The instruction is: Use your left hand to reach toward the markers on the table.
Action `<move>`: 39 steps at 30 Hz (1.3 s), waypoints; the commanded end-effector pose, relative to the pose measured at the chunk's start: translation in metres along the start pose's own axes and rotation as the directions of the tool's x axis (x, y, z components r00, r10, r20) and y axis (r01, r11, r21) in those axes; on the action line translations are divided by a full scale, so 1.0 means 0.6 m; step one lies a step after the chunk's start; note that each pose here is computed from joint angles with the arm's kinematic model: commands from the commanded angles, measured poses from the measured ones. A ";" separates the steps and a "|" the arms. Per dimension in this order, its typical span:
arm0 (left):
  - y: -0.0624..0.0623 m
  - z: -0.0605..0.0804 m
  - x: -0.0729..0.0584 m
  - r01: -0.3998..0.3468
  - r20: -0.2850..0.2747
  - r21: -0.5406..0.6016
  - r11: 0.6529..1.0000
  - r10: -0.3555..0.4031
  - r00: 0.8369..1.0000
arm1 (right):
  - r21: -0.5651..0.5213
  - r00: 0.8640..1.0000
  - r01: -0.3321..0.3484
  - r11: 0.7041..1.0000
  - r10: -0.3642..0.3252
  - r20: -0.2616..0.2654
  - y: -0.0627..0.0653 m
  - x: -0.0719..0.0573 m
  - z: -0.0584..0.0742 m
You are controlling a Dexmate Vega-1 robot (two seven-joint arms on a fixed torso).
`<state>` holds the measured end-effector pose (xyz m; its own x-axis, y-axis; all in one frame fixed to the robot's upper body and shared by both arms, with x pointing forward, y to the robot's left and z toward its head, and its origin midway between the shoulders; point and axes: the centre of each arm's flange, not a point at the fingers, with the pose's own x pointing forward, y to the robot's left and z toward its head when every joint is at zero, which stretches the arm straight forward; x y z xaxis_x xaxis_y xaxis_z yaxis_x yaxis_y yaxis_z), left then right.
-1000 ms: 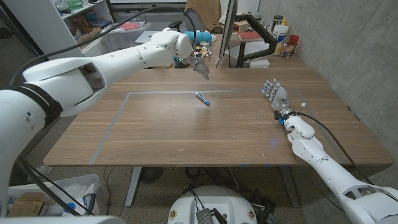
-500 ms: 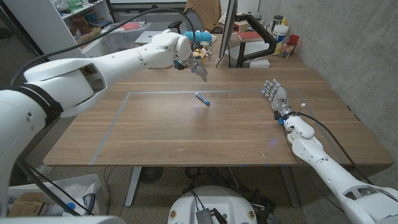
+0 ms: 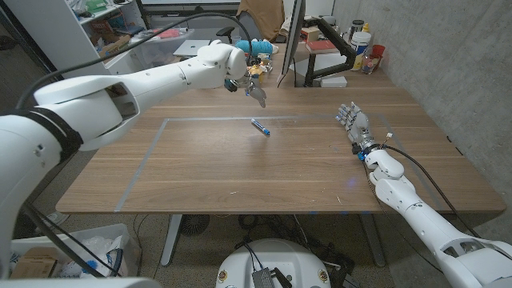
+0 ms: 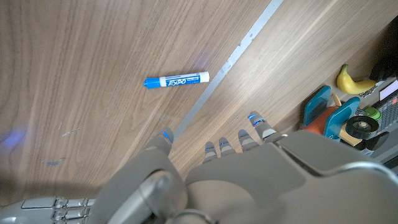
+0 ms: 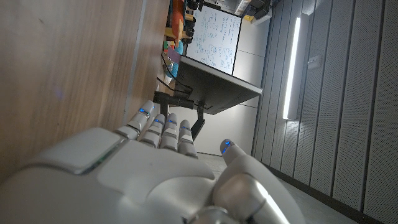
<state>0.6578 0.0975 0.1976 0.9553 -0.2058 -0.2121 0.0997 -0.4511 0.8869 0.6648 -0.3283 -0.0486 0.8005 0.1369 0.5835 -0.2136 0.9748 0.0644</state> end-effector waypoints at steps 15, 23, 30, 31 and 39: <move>-0.018 -0.001 0.011 0.045 -0.010 0.008 0.999 -0.045 0.999 | -0.002 1.000 0.003 1.000 -0.003 -0.004 0.001 0.004 -0.003; -0.025 -0.002 0.018 0.062 -0.001 0.001 0.998 -0.062 0.998 | -0.002 1.000 0.008 1.000 -0.008 -0.004 0.000 0.005 -0.003; -0.030 -0.003 0.025 0.078 0.002 0.002 0.997 -0.078 0.997 | -0.002 1.000 0.007 1.000 -0.007 -0.008 -0.001 0.005 -0.005; -0.031 -0.002 0.026 0.081 0.003 0.000 0.997 -0.081 0.997 | -0.002 1.000 0.007 1.000 -0.007 -0.008 -0.001 0.005 -0.005; -0.037 -0.002 0.031 0.096 0.003 -0.001 0.995 -0.096 0.995 | -0.005 1.000 0.008 1.000 -0.008 -0.006 -0.001 0.006 -0.004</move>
<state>0.6698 0.1040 0.1806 0.9459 -0.1705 -0.2762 0.1696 -0.4656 0.8686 0.6685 -0.3280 -0.0490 0.8056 0.1310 0.5777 -0.2064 0.9762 0.0664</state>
